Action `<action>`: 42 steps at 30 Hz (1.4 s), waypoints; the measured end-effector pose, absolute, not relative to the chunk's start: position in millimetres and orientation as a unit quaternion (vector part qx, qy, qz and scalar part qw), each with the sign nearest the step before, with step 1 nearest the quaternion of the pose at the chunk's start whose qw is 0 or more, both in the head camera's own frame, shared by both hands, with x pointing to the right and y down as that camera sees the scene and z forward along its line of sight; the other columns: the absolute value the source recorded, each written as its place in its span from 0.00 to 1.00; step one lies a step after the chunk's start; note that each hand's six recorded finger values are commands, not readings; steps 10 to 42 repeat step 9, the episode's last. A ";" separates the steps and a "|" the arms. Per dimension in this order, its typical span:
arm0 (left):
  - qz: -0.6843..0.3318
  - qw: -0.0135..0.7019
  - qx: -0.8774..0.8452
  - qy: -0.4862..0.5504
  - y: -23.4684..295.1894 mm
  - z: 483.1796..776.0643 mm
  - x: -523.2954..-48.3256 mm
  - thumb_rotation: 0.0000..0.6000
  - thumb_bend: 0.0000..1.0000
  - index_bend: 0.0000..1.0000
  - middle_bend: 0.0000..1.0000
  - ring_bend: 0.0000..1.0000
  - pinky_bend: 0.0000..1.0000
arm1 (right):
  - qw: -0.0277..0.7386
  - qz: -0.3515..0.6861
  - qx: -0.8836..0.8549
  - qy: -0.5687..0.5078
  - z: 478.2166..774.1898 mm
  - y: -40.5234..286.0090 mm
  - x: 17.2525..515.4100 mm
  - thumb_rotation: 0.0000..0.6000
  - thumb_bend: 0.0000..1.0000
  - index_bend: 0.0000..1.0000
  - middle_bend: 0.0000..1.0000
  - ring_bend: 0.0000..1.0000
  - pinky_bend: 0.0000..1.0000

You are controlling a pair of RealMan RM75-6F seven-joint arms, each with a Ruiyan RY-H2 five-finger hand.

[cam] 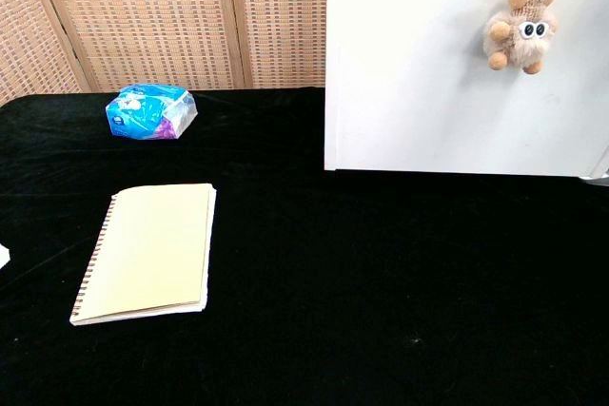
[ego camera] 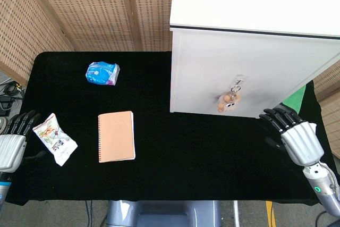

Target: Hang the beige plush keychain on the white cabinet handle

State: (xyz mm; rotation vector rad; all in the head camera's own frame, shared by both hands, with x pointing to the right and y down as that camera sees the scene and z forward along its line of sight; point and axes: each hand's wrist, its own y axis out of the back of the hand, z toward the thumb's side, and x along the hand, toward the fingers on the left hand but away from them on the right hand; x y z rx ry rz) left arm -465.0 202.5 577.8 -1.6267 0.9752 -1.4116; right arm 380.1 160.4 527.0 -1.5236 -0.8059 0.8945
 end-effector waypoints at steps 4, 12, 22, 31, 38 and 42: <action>-0.553 0.386 -0.633 0.380 204.0 577.3 -463.9 1.00 0.00 0.00 0.00 0.00 0.00 | 0.527 0.426 -0.657 -0.331 525.3 182.0 396.2 1.00 0.00 0.04 0.00 0.00 0.00; -0.552 0.386 -0.632 0.383 205.1 575.1 -464.1 1.00 0.00 0.00 0.00 0.00 0.00 | 0.475 0.488 -0.645 -0.346 523.3 207.8 413.6 1.00 0.00 0.02 0.00 0.00 0.00; -0.552 0.386 -0.632 0.383 205.1 575.1 -464.1 1.00 0.00 0.00 0.00 0.00 0.00 | 0.475 0.488 -0.645 -0.346 523.3 207.8 413.6 1.00 0.00 0.02 0.00 0.00 0.00; -0.552 0.386 -0.632 0.383 205.1 575.1 -464.1 1.00 0.00 0.00 0.00 0.00 0.00 | 0.475 0.488 -0.645 -0.346 523.3 207.8 413.6 1.00 0.00 0.02 0.00 0.00 0.00; -0.552 0.386 -0.632 0.383 205.1 575.1 -464.1 1.00 0.00 0.00 0.00 0.00 0.00 | 0.475 0.488 -0.645 -0.346 523.3 207.8 413.6 1.00 0.00 0.02 0.00 0.00 0.00; -0.552 0.386 -0.632 0.383 205.1 575.1 -464.1 1.00 0.00 0.00 0.00 0.00 0.00 | 0.475 0.488 -0.645 -0.346 523.3 207.8 413.6 1.00 0.00 0.02 0.00 0.00 0.00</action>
